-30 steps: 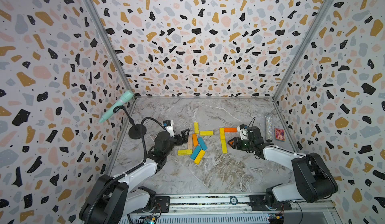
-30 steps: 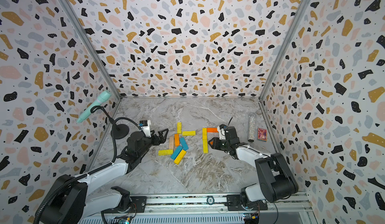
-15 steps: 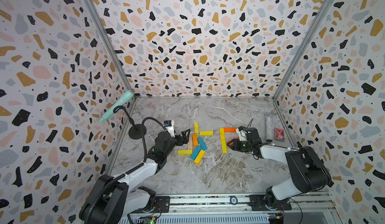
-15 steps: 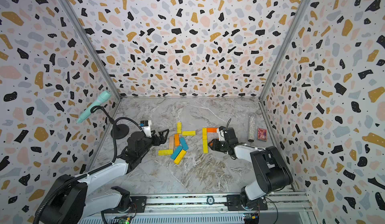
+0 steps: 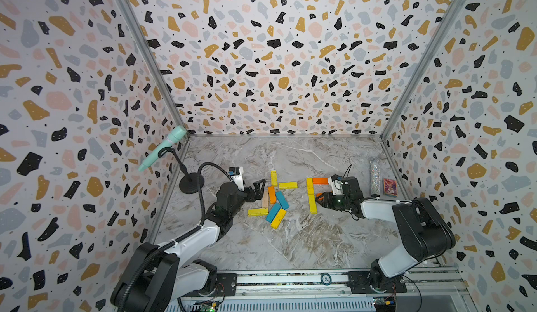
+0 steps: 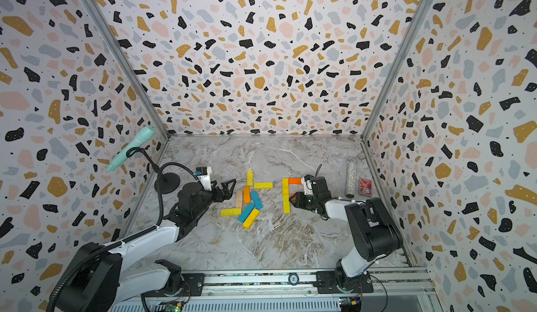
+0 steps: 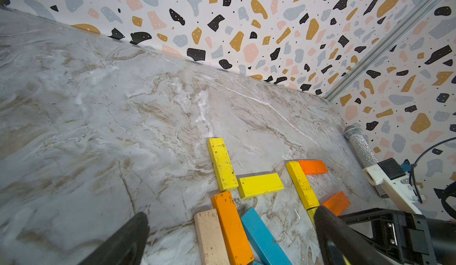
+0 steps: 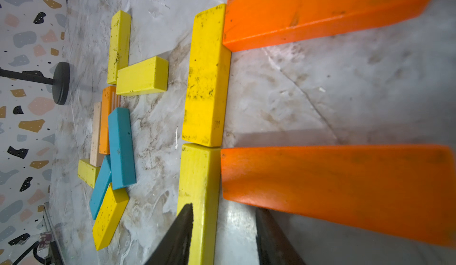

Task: Assemble the number 6 with building blocks
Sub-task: Assemble the building block at the center of the board.

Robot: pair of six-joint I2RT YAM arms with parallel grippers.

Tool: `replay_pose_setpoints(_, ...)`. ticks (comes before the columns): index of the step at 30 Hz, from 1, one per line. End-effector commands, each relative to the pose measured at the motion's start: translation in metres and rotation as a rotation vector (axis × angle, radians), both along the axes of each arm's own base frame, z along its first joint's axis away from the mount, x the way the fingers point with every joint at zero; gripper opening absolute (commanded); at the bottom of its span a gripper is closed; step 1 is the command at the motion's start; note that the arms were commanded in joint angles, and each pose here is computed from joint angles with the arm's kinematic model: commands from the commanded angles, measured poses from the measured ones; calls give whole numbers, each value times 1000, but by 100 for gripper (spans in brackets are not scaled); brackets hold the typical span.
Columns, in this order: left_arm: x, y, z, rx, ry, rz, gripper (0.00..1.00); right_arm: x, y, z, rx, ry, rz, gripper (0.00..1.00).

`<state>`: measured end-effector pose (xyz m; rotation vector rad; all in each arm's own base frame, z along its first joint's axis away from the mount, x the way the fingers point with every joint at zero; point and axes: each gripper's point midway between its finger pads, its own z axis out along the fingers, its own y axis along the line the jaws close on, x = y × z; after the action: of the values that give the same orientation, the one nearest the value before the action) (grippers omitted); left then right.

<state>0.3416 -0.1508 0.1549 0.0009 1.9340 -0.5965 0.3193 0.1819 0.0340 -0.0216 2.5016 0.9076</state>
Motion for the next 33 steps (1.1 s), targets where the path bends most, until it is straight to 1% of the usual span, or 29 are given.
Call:
replay_pose_setpoints(1, 6, -6, 18, -4, -52, -13, 100, 5, 2, 6, 4, -11, 12, 43)
replay_pose_setpoints(4, 7, -11, 18, -13, -46, -23, 100, 6, 5, 14, 23, -28, 22, 44)
replay_pose_setpoints(7, 7, -22, 20, -33, -38, -46, 95, 5, 4, 25, 28, -60, 15, 44)
replay_pose_setpoints(8, 7, -28, 21, -40, -36, -60, 89, 5, 2, 28, 29, -71, 10, 44)
replay_pose_setpoints(13, 3, -51, 22, -60, -16, -105, 70, 1, 1, 40, 62, -100, 13, 44)
replay_pose_setpoints(15, 3, -61, 20, -67, -7, -119, 60, -1, -5, 47, 67, -121, 5, 44)
replay_pose_setpoints(17, 2, -73, 17, -62, 7, -138, 48, -1, -18, 51, 52, -134, -16, 44)
replay_pose_setpoints(20, 0, -99, 10, -56, 35, -182, 30, 4, -50, 53, 44, -146, -63, 45)
replay_pose_setpoints(21, 0, -106, 7, -56, 44, -193, 25, 6, -58, 53, 39, -147, -75, 45)
replay_pose_setpoints(22, 0, -112, 4, -61, 51, -198, 22, 8, -68, 51, 4, -146, -91, 48)
replay_pose_setpoints(24, 0, -120, -2, -77, 67, -193, 20, 10, -77, 51, -35, -157, -110, 53)
replay_pose_setpoints(29, 5, -134, -21, -87, 109, -187, 19, 16, -82, 45, 15, -157, -106, 59)
replay_pose_setpoints(33, 8, -155, -31, -71, 135, -219, 18, 24, -80, 46, 87, -160, -83, 60)
